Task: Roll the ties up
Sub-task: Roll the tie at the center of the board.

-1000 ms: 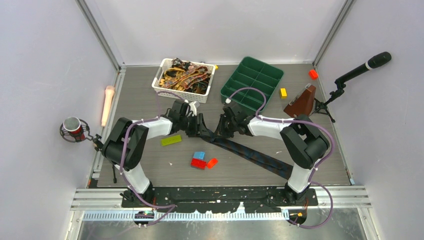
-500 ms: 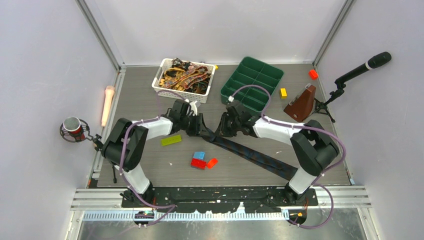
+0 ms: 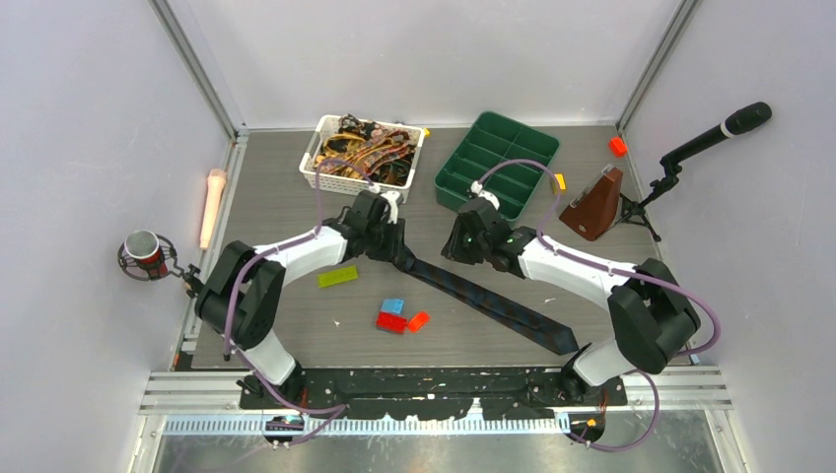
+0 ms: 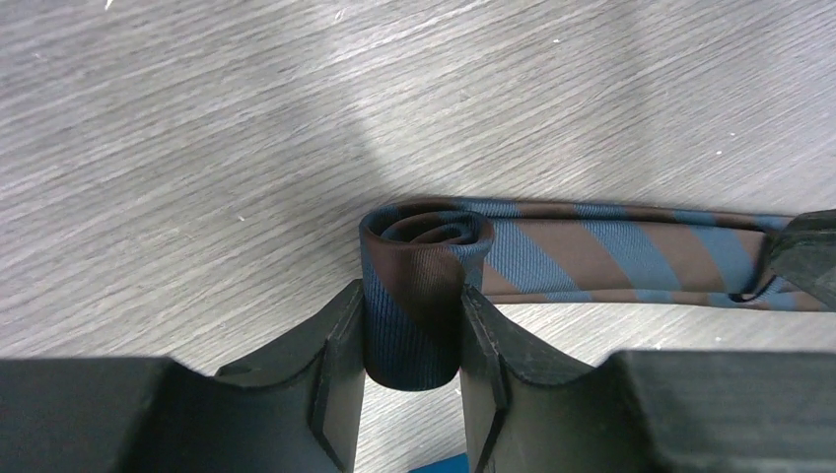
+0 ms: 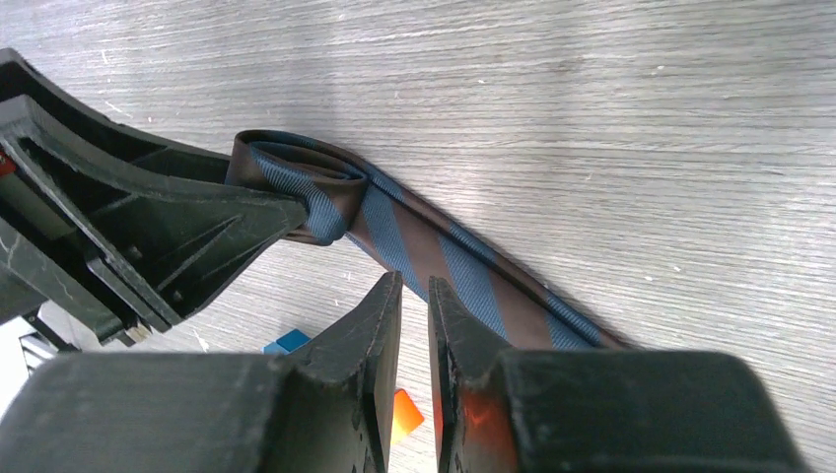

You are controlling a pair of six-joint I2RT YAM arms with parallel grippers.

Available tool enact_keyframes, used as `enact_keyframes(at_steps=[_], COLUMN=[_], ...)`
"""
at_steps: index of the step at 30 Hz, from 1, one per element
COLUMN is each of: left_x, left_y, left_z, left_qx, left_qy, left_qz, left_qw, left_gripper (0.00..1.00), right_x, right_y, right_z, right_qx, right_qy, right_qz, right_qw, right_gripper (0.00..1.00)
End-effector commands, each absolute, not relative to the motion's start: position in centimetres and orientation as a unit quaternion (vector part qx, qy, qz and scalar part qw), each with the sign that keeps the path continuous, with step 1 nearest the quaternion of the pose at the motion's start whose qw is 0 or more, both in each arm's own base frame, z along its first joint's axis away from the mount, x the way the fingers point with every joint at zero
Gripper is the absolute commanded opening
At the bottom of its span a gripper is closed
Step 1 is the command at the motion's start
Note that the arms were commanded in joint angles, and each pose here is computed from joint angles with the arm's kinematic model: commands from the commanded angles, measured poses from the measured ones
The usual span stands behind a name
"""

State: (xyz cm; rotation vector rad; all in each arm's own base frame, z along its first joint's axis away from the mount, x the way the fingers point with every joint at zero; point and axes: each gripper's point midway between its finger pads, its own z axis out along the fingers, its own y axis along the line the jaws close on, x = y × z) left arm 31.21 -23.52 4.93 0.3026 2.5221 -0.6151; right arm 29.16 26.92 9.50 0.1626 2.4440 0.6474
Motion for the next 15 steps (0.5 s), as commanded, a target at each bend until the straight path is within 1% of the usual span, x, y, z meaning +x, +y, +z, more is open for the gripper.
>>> enact_keyframes(at_steps=[1,8,15], left_x=[32.3,32.2,32.6], left_y=[-22.1,-21.6,-21.1], left_z=[6.6,7.1,8.0], left_qx=[0.152,0.181,0.204], left_qy=[0.93,0.925,0.914], left_qz=[-0.124,-0.036,0.027], left_qw=[0.31,0.331,0.35], left_gripper=[0.37,0.36,0.35], right_x=[29.8,29.7,29.7], right_y=[25.9,25.3,25.0], right_z=[11.0,10.5,10.6], right_qx=[0.071,0.079,0.084], right_qy=[0.911,0.912,0.911], right_qz=[0.228,0.218,0.215], right_qw=[0.336,0.337,0.342], right_gripper=[0.22,0.22,0.22])
